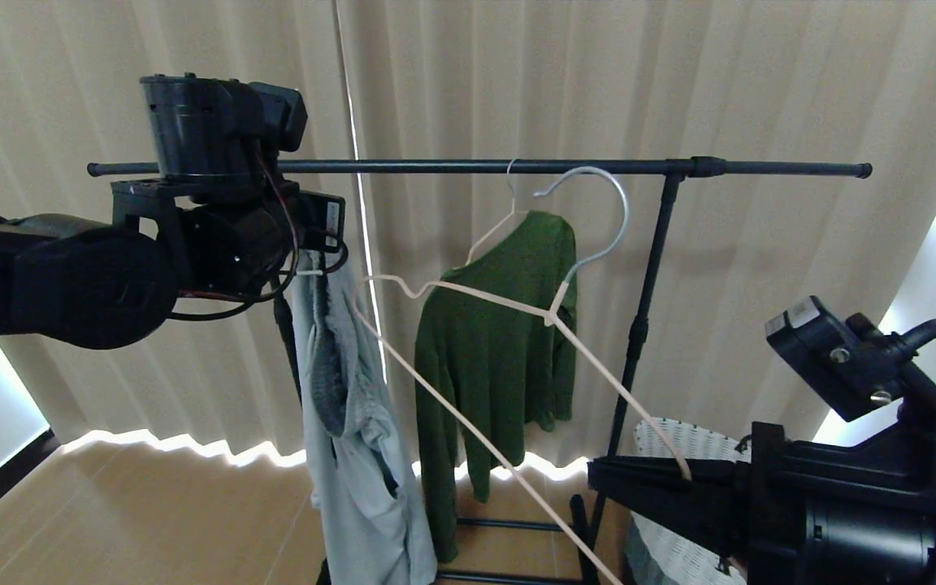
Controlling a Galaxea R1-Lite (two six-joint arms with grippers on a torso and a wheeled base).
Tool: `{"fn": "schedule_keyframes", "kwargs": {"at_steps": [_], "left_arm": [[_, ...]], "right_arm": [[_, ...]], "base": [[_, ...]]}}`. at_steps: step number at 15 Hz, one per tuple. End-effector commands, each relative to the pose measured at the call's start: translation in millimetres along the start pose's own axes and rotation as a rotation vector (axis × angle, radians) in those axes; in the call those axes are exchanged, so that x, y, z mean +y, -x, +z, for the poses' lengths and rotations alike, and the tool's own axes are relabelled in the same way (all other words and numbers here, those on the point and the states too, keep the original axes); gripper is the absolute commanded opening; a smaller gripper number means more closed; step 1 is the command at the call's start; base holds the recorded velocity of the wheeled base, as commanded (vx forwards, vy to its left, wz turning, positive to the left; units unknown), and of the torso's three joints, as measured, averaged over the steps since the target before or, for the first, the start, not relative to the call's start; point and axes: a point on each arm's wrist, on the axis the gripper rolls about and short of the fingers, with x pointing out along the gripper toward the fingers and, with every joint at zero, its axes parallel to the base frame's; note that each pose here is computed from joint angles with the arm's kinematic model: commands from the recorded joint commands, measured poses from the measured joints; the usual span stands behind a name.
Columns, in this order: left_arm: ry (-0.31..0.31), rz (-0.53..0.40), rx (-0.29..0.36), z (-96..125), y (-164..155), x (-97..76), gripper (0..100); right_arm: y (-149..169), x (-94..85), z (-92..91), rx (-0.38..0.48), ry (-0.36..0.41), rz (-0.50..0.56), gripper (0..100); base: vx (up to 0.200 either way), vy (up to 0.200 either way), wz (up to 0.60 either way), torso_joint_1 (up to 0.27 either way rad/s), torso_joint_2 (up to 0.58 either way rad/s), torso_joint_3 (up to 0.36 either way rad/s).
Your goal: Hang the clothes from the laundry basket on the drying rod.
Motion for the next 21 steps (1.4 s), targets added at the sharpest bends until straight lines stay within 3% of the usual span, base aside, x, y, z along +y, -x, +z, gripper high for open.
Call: {"fn": "schedule_keyframes", "kwargs": {"at_steps": [1,10,13,16,21], "left_arm": [[-0.001,-0.002,0.001,-0.5,0.8,-0.3,0],[-0.007,0.005,0.01,-3.0,-2.4,-0.5,0],[-0.013,0.091,0.039,-10.3,-16.2,3.5,0],[-0.012,0.086,0.036,-9.0,-13.4,2.0,0],[-0.004,0.087,0.026,-5.0,-8.0,5.3,0]], "right_arm": [[-12.6,-1.4,-4.4,0.032,-0.001,-0.007,0],[-25.2,5.5,-4.4,0.013,0.014,0.04,0],[-23.3,11.7,-5.1,0.011,0.023,0.066,0],[-26.1,14.4,-4.0,0.012,0.026,0.075,0],[-45.4,9.4,-2.7,0.033,0.017,0.032,0]], "base": [[0.0,0.0,0.0,0.0,0.0,0.0],[0.0,0.0,0.0,0.0,0.0,0.0],[0.0,0.0,0.0,0.0,0.0,0.0],[0.0,0.0,0.0,0.0,0.0,0.0],[0.0,0.0,0.0,0.0,0.0,0.0]]}}
